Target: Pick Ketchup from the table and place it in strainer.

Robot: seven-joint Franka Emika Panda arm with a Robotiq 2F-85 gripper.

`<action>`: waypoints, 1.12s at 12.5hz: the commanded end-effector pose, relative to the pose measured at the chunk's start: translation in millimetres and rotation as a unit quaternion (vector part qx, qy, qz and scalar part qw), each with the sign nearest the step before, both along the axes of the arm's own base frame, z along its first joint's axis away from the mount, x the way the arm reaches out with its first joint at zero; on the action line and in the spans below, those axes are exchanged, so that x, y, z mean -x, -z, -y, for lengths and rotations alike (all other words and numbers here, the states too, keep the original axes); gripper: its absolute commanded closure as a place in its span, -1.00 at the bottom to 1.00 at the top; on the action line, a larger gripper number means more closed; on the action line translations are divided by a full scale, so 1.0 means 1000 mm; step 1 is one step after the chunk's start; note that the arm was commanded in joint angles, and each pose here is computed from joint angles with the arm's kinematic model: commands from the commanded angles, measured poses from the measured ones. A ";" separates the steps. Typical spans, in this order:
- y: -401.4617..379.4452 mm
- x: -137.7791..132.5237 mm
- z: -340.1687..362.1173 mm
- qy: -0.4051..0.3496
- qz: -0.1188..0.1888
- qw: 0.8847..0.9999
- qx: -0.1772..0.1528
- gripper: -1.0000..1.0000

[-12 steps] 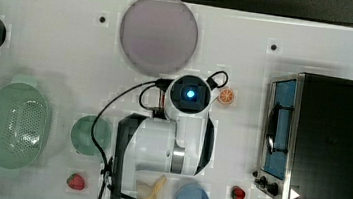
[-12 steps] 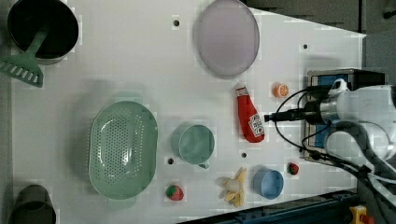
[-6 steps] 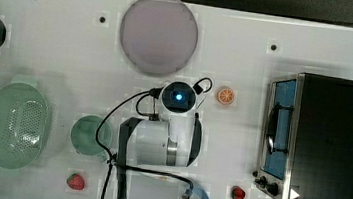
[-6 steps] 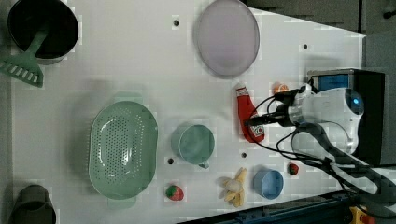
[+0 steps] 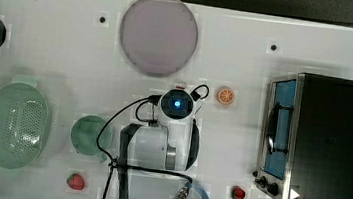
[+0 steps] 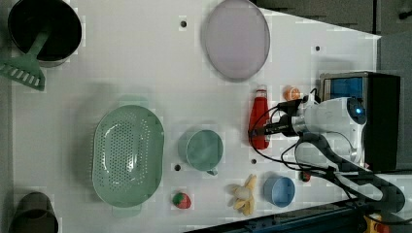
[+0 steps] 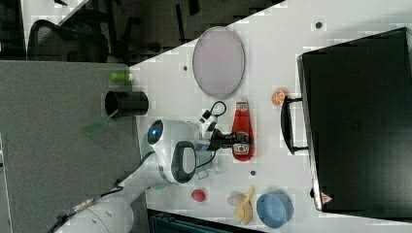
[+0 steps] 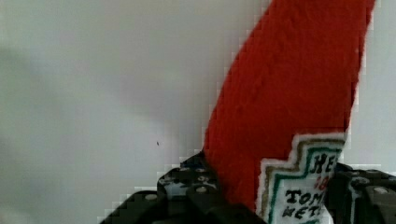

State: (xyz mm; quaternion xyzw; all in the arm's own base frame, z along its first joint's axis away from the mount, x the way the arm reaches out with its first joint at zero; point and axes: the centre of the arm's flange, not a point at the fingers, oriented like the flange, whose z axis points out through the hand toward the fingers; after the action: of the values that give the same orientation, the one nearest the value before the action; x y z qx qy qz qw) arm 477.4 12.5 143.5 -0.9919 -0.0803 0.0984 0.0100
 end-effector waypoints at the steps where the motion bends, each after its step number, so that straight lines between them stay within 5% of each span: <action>1: -0.036 -0.031 0.008 -0.009 0.060 0.998 -0.003 -0.24; 4: -0.107 -0.041 0.015 0.003 0.091 0.996 0.007 -0.24; 8: -0.246 -0.037 -0.007 -0.003 0.089 0.996 0.024 -0.24; 12: -0.310 -0.023 -0.094 0.041 0.067 0.997 0.025 -0.24; 14: -0.319 -0.015 -0.158 0.066 0.082 0.994 0.025 -0.24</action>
State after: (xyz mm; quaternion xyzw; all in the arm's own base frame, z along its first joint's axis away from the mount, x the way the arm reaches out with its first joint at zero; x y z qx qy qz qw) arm 508.7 110.9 515.6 -0.9980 -0.0379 -0.0450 -0.0231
